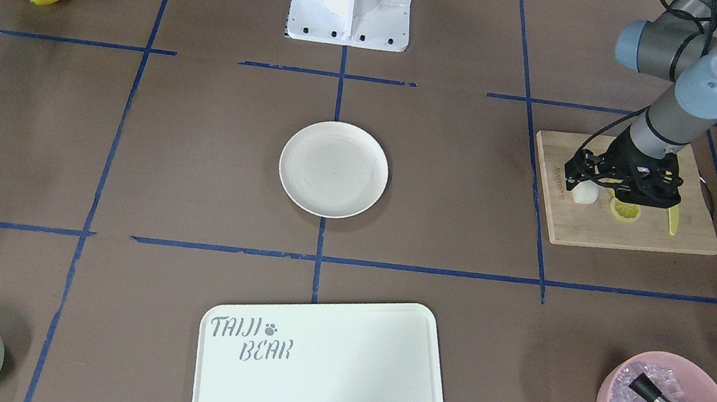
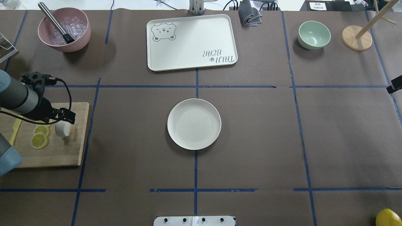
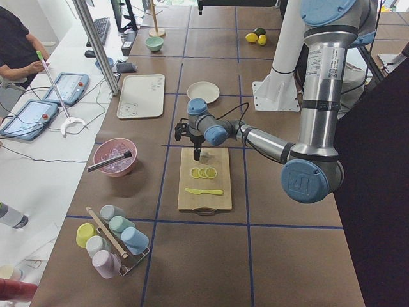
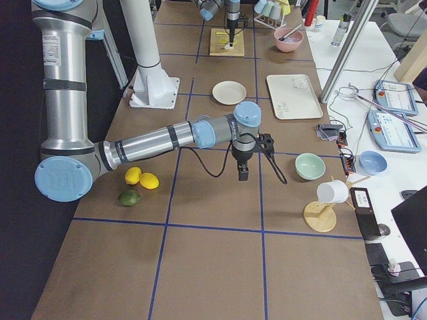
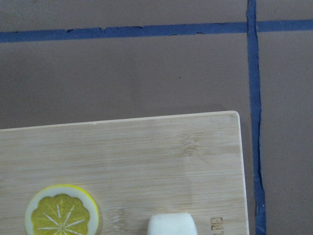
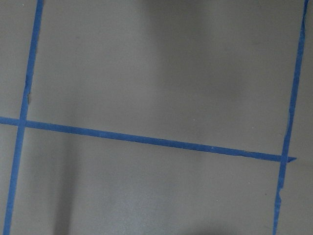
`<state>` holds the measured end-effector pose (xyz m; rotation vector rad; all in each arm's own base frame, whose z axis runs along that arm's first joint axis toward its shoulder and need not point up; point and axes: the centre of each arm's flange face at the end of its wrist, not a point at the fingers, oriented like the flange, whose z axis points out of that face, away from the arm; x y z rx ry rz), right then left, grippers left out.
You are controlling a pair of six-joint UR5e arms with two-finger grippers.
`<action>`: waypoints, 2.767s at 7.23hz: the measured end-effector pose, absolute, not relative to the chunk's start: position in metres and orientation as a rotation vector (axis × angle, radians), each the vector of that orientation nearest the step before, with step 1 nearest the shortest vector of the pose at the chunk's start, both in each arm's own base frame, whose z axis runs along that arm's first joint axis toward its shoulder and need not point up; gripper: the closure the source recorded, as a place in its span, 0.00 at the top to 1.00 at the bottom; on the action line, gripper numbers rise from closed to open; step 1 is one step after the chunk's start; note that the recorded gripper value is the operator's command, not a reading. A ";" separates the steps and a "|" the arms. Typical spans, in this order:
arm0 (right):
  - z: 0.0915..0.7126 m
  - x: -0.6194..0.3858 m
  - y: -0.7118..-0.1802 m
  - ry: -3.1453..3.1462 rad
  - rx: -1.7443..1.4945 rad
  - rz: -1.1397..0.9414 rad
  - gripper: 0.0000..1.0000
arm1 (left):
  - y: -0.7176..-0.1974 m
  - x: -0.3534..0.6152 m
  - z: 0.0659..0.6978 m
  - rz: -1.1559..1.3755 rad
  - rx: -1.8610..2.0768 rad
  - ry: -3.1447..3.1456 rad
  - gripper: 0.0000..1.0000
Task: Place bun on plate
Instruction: 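Reach the left gripper to the white bun while the right arm withdraws, then grasp the white bun with the left gripper and lift it, then carry the bun with the left gripper over the white plate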
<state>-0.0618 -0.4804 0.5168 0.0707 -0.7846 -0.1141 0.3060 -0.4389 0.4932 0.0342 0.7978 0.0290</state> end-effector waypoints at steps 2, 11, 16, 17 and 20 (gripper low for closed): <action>0.521 -0.061 -0.478 -0.784 0.064 -0.112 1.00 | -0.432 0.318 0.500 0.040 0.009 0.790 0.97; 0.516 -0.062 -0.478 -0.795 0.066 -0.104 1.00 | -0.426 0.320 0.473 0.064 0.017 0.839 0.27; 0.517 -0.062 -0.478 -0.796 0.063 -0.103 1.00 | -0.415 0.418 0.285 -0.057 0.021 1.019 0.29; 0.519 -0.062 -0.478 -0.795 0.060 -0.102 1.00 | -0.402 0.459 0.255 -0.067 0.037 1.012 0.29; 0.519 -0.063 -0.478 -0.794 0.059 -0.102 1.00 | -0.415 0.578 0.192 -0.105 0.076 0.963 0.29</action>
